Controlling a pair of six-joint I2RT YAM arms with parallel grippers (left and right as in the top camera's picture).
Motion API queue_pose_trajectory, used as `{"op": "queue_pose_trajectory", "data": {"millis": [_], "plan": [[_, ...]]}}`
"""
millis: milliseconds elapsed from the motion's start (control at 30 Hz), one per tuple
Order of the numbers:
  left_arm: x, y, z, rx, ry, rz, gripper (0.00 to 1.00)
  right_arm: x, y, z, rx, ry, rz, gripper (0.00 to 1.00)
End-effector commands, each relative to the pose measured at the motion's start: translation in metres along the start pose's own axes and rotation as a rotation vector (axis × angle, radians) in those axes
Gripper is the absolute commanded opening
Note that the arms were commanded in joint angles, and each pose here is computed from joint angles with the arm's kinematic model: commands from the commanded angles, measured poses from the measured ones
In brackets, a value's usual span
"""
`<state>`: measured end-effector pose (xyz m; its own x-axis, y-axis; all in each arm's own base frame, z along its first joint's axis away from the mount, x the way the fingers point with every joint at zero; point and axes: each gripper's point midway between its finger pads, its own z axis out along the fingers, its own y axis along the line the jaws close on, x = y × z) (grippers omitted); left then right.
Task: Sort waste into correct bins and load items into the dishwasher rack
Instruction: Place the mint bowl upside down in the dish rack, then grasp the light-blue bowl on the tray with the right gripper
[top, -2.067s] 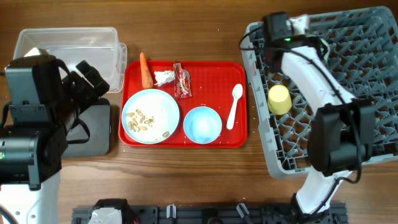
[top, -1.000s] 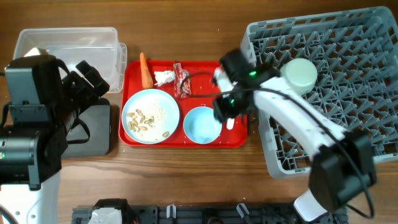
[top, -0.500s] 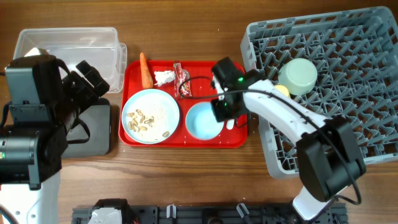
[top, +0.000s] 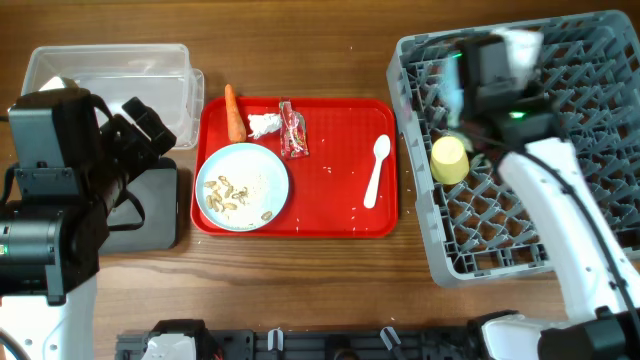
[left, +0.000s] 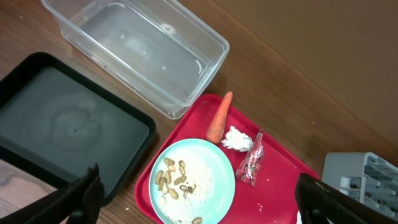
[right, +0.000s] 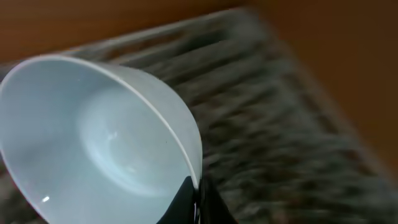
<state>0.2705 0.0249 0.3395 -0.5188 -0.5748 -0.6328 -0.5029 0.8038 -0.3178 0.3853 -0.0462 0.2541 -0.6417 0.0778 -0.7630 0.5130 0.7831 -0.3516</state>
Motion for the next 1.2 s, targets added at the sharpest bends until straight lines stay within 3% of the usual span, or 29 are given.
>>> {"op": "queue_pose_trajectory", "data": {"millis": [0,233,500,1167], "plan": [[-0.004,0.003,0.000,-0.017,-0.018,-0.015,1.00,-0.025,-0.106,0.004,0.520,-0.094,0.041,0.04],[-0.004,0.003,0.000,-0.017,-0.018,-0.015,1.00,-0.004,-0.146,0.062,0.704,0.037,0.006,0.04],[-0.004,0.003,0.000,-0.017,-0.018,-0.015,1.00,-0.006,-0.108,0.122,0.667,0.072,-0.182,0.04],[-0.004,0.003,0.000,-0.017,-0.018,-0.015,1.00,0.023,-0.053,0.160,0.578,0.134,-0.385,0.04]]}}
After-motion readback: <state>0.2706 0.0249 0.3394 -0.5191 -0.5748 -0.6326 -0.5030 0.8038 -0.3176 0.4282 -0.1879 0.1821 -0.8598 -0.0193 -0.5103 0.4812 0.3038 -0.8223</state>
